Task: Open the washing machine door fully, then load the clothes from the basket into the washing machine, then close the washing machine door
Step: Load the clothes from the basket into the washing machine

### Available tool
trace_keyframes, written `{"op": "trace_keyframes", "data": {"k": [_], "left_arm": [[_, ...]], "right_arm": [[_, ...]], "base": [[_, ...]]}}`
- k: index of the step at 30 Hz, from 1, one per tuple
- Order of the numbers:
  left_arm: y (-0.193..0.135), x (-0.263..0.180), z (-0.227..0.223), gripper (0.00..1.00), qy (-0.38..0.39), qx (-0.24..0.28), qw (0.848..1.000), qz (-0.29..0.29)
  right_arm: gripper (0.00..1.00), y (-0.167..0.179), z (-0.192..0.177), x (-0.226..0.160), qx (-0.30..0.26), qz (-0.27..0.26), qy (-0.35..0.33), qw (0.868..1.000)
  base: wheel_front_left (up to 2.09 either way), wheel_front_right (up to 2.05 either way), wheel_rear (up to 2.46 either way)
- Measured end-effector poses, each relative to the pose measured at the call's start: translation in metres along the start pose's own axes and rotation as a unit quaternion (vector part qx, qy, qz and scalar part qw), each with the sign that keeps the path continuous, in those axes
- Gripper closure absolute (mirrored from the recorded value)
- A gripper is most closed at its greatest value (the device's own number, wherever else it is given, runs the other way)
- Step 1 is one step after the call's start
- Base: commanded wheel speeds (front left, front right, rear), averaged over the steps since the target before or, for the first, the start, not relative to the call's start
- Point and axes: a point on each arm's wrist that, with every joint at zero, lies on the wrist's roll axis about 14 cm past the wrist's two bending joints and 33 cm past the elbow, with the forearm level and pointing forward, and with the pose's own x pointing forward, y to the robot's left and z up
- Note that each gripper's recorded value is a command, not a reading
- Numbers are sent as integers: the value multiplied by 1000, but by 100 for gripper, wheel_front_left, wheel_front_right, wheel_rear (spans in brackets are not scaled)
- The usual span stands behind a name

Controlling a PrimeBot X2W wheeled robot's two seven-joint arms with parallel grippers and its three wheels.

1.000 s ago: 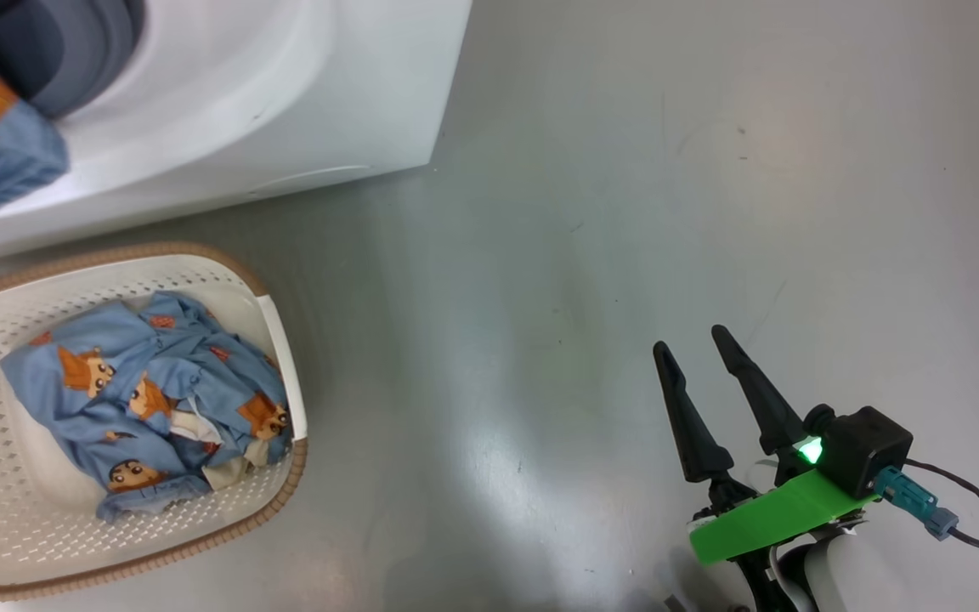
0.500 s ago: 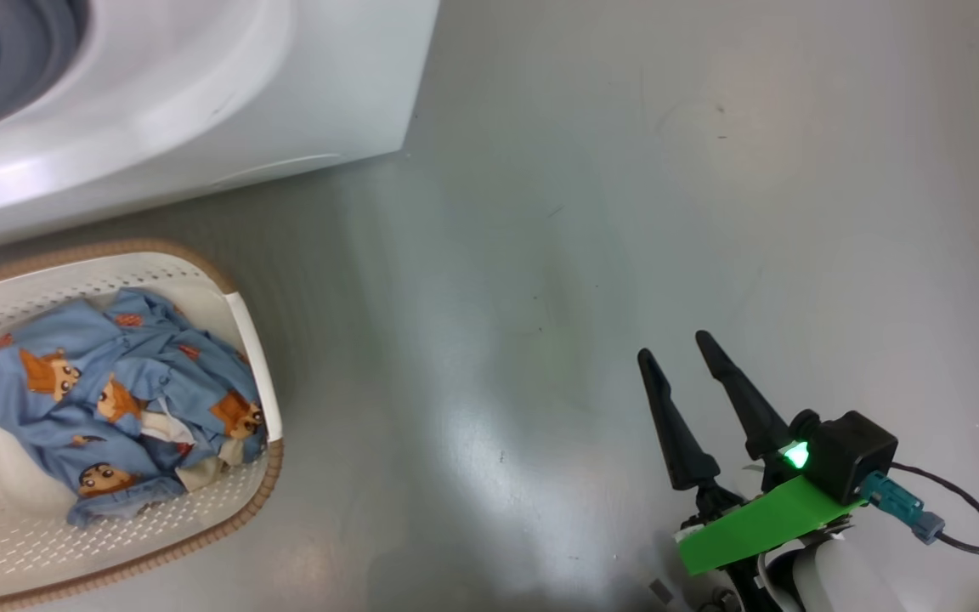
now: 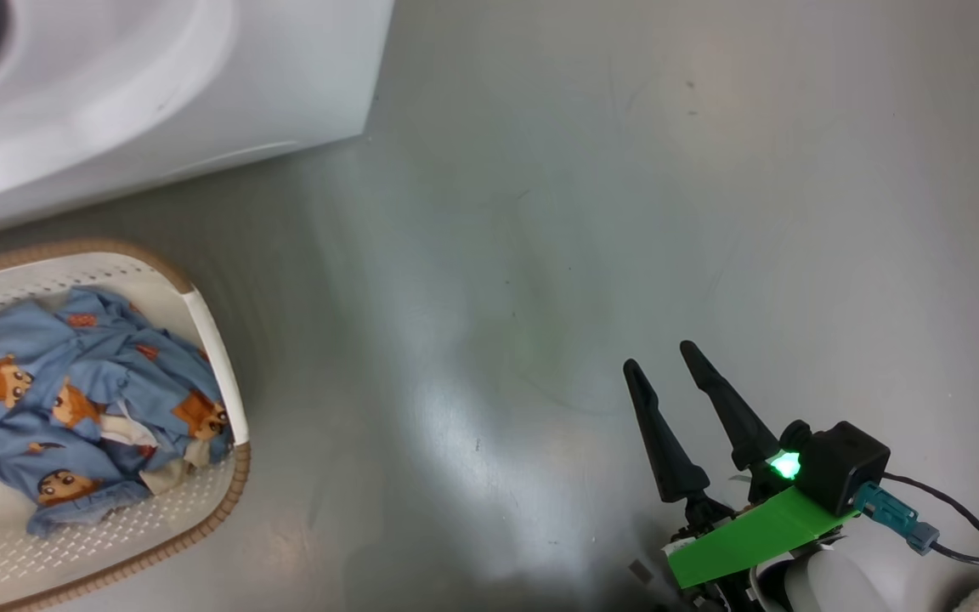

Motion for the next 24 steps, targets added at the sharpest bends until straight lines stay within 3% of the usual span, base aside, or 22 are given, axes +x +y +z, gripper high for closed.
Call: {"op": "trace_keyframes", "data": {"k": [8, 16, 24], "left_arm": [[16, 7, -19, 100, 11, -1, 1000, 8], [13, 25, 21, 100, -90, 23, 996, -14], [10, 29, 17, 100, -89, 16, 996, -15]], "right_arm": [[0, -4, -13, 1, 2, -6, 17, 1000], [0, -6, -22, -1, 8, -12, 31, 999], [0, -9, -21, -3, 7, -18, 30, 999]], "base": [[0, 0, 0], [0, 0, 0], [0, 0, 0]]}}
